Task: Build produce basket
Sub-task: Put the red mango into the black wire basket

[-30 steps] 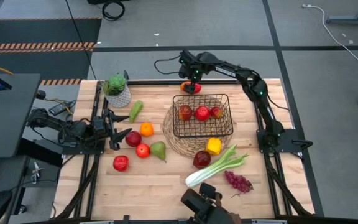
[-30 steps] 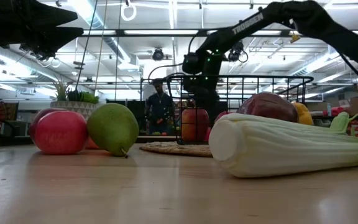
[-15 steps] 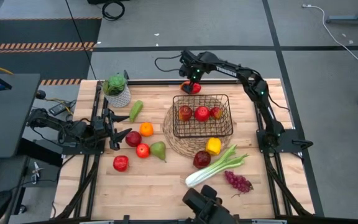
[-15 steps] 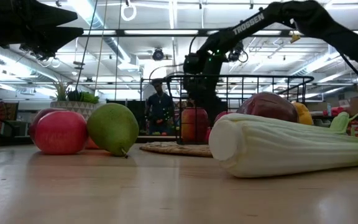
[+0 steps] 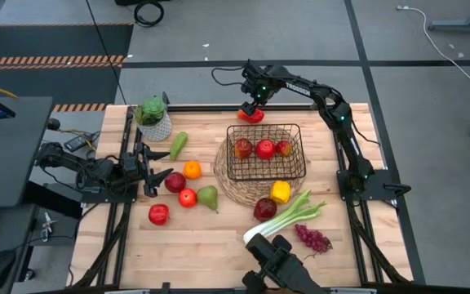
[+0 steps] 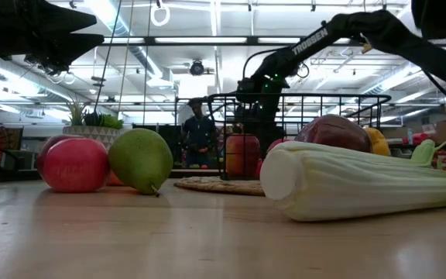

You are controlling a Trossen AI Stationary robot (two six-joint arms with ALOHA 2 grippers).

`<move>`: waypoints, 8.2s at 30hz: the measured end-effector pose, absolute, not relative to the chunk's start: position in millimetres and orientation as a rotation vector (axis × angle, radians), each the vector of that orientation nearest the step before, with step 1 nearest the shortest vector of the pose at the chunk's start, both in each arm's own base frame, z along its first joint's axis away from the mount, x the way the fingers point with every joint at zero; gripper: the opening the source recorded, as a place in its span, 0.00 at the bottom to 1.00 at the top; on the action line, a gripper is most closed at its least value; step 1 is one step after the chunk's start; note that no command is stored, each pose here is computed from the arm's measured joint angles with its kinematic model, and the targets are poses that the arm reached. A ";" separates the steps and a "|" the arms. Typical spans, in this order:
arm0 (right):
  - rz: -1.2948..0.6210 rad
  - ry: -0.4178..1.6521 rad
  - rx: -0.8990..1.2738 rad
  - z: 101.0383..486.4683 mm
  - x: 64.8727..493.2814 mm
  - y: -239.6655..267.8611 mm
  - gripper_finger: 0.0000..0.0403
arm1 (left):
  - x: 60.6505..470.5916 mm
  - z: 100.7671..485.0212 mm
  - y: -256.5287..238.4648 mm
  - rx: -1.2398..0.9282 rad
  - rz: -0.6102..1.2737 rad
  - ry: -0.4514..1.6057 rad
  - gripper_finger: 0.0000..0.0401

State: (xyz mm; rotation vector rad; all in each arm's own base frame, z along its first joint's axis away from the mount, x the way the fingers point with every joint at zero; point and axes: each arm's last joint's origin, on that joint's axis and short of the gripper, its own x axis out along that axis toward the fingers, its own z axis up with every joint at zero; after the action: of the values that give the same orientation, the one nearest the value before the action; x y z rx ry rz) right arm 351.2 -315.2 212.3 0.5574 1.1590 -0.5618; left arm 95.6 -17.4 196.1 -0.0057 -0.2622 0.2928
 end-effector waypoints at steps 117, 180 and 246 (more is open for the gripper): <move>-0.652 1.251 -0.952 333.2 342.1 55.7 0.76 | 95.6 196.2 -17.4 -0.006 0.293 -0.263 0.70; 0.040 1.048 0.653 342.5 301.4 -98.5 0.78 | 95.6 196.1 -17.4 -0.006 0.293 -0.262 0.70; -0.232 1.481 0.440 273.3 282.2 -68.8 0.78 | 95.6 196.1 -17.4 -0.006 0.293 -0.262 0.70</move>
State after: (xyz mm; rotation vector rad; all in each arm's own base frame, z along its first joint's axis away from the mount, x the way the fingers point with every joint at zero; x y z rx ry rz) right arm 282.2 -68.8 273.3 0.4400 1.4811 -0.2323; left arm 95.6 -17.4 196.1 -0.0059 -0.2623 0.2928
